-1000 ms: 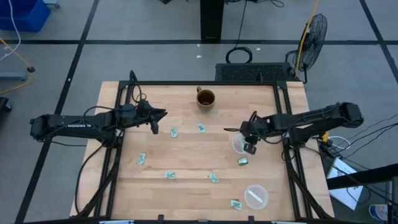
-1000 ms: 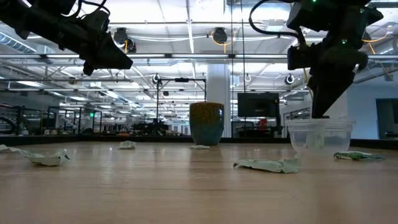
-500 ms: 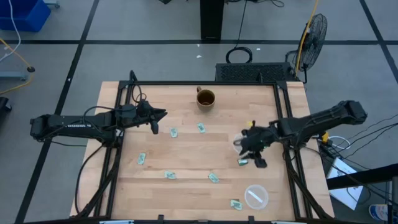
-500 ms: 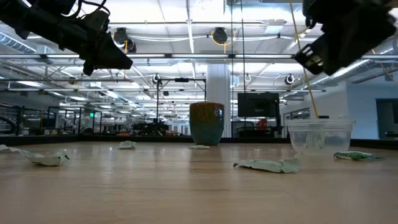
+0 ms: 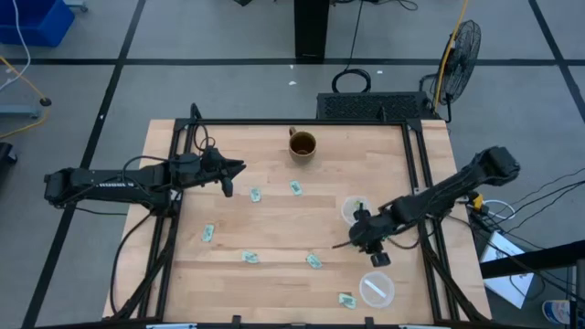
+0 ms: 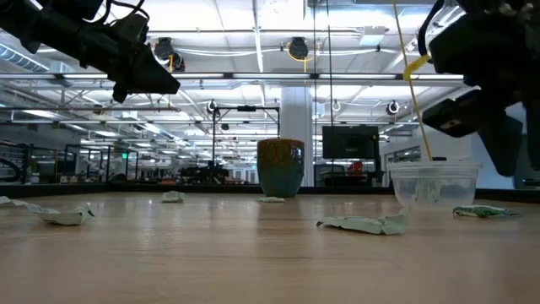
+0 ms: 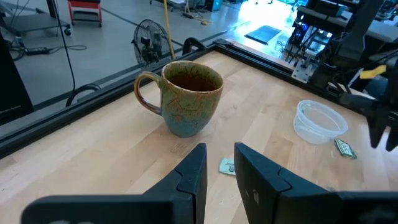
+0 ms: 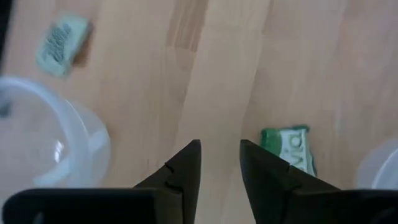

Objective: Pick and place items into bin
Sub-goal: Put the truvia packet into the bottom transparent bin

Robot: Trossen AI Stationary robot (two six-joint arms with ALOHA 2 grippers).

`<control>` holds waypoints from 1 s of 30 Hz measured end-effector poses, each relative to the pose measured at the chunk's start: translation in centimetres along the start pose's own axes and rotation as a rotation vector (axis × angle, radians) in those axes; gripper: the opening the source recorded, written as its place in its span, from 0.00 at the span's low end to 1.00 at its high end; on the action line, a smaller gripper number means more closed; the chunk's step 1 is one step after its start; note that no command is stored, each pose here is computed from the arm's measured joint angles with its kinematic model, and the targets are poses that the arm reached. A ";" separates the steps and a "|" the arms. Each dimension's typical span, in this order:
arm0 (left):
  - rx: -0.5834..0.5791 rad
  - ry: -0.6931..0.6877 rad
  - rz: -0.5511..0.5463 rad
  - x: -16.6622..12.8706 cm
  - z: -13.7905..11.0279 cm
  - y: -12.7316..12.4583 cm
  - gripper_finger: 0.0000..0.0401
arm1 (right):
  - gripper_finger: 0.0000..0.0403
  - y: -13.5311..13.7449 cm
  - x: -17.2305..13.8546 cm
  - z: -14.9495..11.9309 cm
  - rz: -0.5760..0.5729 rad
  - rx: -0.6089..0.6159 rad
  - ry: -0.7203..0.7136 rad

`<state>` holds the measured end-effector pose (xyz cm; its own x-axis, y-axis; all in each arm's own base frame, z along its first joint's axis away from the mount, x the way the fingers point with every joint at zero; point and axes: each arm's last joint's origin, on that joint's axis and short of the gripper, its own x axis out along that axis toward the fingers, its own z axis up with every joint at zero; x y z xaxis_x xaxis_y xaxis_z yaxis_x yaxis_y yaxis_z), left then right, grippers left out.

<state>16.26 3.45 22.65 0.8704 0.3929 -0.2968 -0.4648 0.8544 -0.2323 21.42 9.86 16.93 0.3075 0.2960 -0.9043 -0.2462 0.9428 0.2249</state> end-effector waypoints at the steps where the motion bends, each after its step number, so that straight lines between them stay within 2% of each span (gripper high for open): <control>1: 0.000 0.000 0.000 0.0 0.0 0.0 0.21 | 0.28 0.1 0.2 0.1 -0.011 -0.017 0.011; 9: 0.000 0.000 0.000 0.0 0.0 0.0 0.21 | 0.36 0.3 0.8 0.5 -0.184 -0.171 0.018; 12: 0.000 0.000 0.000 0.0 0.0 0.0 0.21 | 0.36 0.1 1.6 0.3 -0.201 -0.195 0.059; 24: 0.010 0.001 0.000 0.0 0.0 0.0 0.21 | 0.33 -0.3 3.2 0.0 -0.247 -0.208 0.126; 30: 0.010 0.001 0.000 0.0 0.0 0.0 0.21 | 0.24 -0.4 3.2 0.1 -0.261 -0.219 0.125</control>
<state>16.26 3.45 22.64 0.8703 0.3926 -0.2975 -0.4631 0.8579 -0.2227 22.55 10.43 13.96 0.2747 0.0161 -0.9614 -0.3691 0.9251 -0.0899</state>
